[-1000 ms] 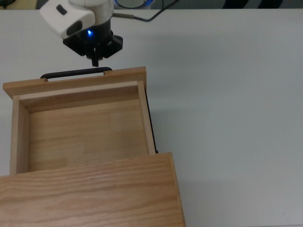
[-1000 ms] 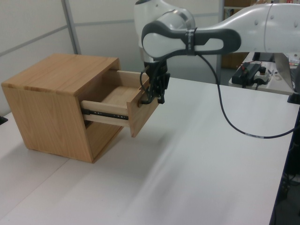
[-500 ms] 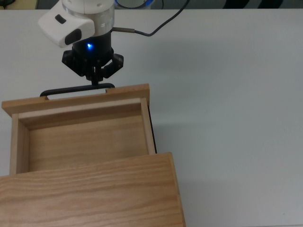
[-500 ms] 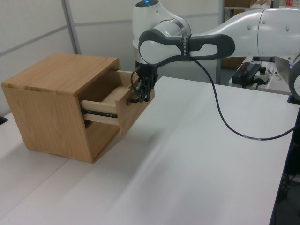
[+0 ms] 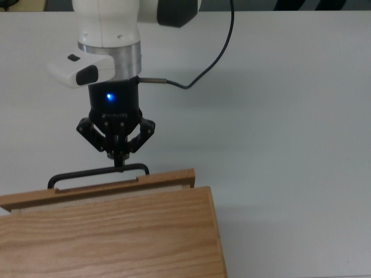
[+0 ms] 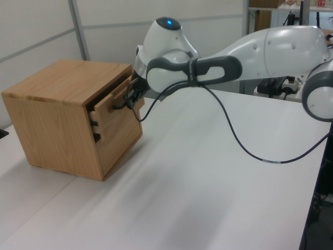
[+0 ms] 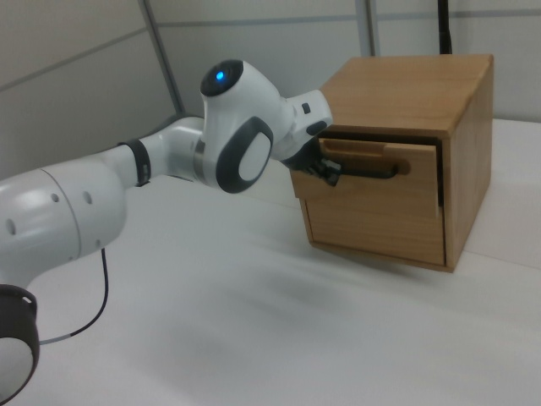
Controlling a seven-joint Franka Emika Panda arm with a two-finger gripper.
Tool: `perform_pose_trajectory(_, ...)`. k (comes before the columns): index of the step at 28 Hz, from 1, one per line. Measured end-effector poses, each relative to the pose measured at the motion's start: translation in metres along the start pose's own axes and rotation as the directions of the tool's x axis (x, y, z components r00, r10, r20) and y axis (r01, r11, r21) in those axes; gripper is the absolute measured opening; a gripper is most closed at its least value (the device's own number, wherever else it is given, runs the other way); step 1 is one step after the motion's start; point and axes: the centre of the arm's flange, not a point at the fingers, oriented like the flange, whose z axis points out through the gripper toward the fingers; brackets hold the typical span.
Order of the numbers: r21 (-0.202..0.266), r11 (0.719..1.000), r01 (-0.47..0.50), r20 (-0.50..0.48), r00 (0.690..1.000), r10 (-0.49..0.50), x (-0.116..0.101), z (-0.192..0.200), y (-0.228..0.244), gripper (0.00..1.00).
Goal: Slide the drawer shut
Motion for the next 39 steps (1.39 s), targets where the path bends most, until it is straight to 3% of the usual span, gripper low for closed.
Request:
perform_pose_trajectory(7,0.013,1.000,-0.024,-0.187,0.982,0.026,-0.002,0.019,0.001,0.01)
perform_pose_trajectory(16,0.013,1.000,-0.025,-0.208,0.978,0.027,-0.005,0.021,0.001,0.01)
perform_pose_trajectory(20,0.015,1.000,-0.024,-0.144,0.989,0.026,0.001,0.009,0.001,0.01)
perform_pose_trajectory(27,0.022,1.000,-0.018,0.072,0.997,0.016,0.004,-0.049,-0.003,0.01)
perform_pose_trajectory(32,0.026,1.000,-0.016,0.230,0.973,0.009,-0.007,-0.094,-0.005,0.01)
perform_pose_trajectory(39,0.029,0.999,-0.015,0.433,0.902,0.001,-0.032,-0.151,-0.005,0.01)
